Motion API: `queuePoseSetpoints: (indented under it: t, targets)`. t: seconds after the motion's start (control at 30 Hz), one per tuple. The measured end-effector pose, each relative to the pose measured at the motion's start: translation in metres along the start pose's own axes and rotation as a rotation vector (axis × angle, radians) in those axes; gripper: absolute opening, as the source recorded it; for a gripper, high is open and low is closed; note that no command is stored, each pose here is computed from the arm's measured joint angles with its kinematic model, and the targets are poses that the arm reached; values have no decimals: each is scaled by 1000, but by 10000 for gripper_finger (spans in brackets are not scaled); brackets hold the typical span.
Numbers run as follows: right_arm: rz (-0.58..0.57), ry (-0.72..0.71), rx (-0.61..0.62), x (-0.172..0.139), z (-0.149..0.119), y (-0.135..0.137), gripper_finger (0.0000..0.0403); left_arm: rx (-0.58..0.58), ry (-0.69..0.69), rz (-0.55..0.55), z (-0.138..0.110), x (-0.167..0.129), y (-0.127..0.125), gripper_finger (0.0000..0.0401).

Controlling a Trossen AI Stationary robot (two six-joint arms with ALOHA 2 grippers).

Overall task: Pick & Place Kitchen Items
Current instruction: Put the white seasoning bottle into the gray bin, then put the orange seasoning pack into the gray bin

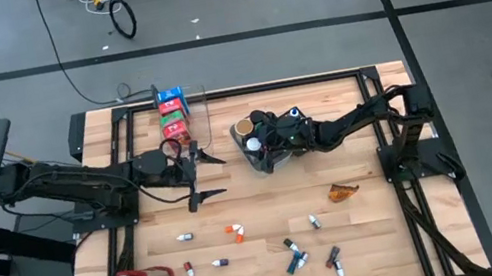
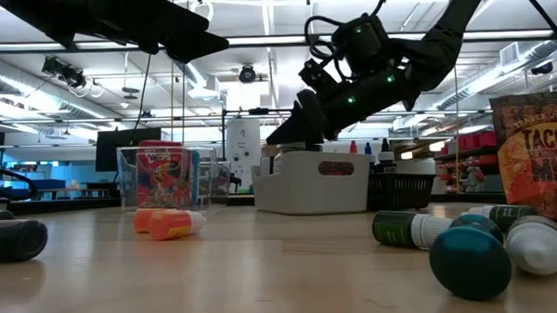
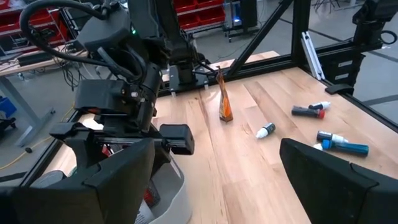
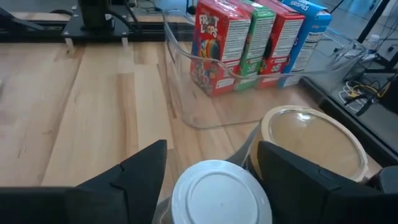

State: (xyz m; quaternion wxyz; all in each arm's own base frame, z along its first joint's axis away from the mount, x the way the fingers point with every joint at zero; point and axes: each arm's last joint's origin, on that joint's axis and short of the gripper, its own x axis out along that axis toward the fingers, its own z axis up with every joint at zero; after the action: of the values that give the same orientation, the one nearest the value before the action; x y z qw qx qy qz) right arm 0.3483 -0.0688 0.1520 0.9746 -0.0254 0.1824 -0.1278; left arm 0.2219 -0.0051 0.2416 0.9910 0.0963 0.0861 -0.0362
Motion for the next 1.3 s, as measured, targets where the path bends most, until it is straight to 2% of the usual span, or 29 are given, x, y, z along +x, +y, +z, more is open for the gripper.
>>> queuePoseSetpoints:
  t: [0.3, 0.4, 0.6, 0.8, 0.87, 1.0, 1.13, 1.3]
  targets:
    - [28, -38, 42, -22, 27, 5, 252, 0, -1, 0, 0, 0, 0, 355]
    - [103, -70, 1, -34, 39, 17, 245, -1, -1, 0, 0, 0, 0, 355]
    - [194, -39, -57, -54, 47, 52, 244, -52, -1, 0, 0, 0, 0, 355]
    - [91, 74, -75, -76, 43, 81, 247, -44, -1, 0, 0, 0, 0, 355]
    - [102, 109, -49, -85, 42, 88, 247, -39, -4, 0, 0, 0, 0, 355]
    - [189, 177, 4, -106, 43, 100, 247, -62, -8, 1, 1, 0, 0, 355]
    - [317, 237, -27, -127, 43, 111, 251, -112, -7, 7, 1, 0, 0, 355]
    - [378, 268, -76, -152, 47, 115, 268, -164, -2, 55, 0, 0, 2, 355]
